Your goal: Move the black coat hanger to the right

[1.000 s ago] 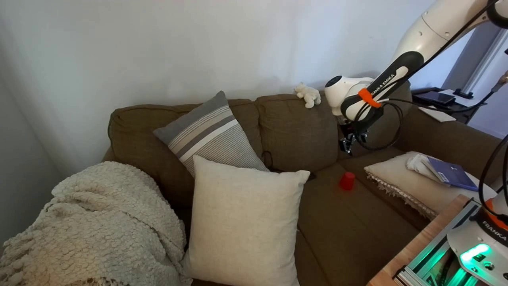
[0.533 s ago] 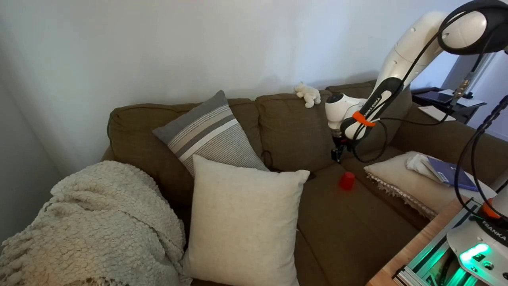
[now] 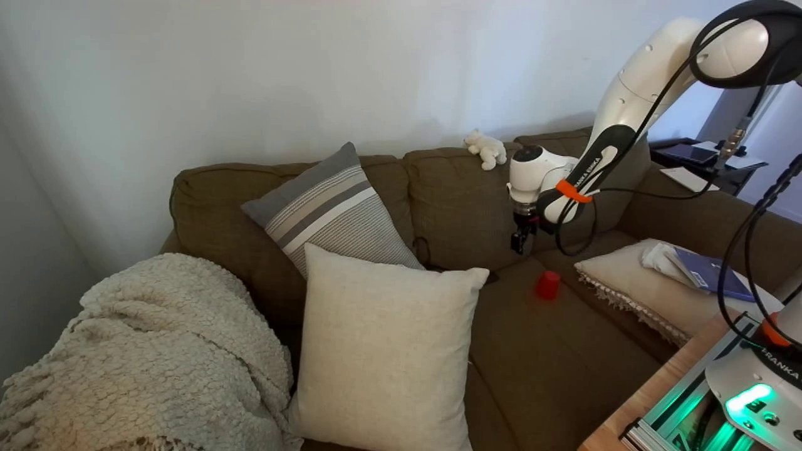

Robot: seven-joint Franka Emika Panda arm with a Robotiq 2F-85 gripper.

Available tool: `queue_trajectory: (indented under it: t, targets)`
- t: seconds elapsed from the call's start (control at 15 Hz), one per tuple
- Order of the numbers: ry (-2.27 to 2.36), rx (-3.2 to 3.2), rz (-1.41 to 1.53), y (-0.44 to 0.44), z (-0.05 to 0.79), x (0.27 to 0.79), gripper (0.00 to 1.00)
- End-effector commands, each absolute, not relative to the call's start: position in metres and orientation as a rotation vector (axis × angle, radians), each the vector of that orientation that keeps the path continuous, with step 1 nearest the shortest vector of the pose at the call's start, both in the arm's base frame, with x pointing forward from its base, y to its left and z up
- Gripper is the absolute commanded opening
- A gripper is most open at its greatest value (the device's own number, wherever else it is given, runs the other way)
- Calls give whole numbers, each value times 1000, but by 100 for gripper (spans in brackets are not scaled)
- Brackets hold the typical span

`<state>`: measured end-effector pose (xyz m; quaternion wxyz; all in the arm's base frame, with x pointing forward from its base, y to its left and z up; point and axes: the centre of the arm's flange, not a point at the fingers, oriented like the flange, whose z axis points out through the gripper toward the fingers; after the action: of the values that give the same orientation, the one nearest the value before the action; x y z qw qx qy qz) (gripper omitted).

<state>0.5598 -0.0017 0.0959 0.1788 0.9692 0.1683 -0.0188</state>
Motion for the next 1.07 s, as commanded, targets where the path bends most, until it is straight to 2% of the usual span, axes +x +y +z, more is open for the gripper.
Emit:
queue_trajectory:
  t: [0.0,0.33,0.4,1.0]
  targets:
    - [752,2717,24,26,52,559,100]
    - [1123,2683,151,55,0,567,100]
    - [998,2718,109,59,25,553,100]
    - [1024,2616,108,46,-14,581,100]
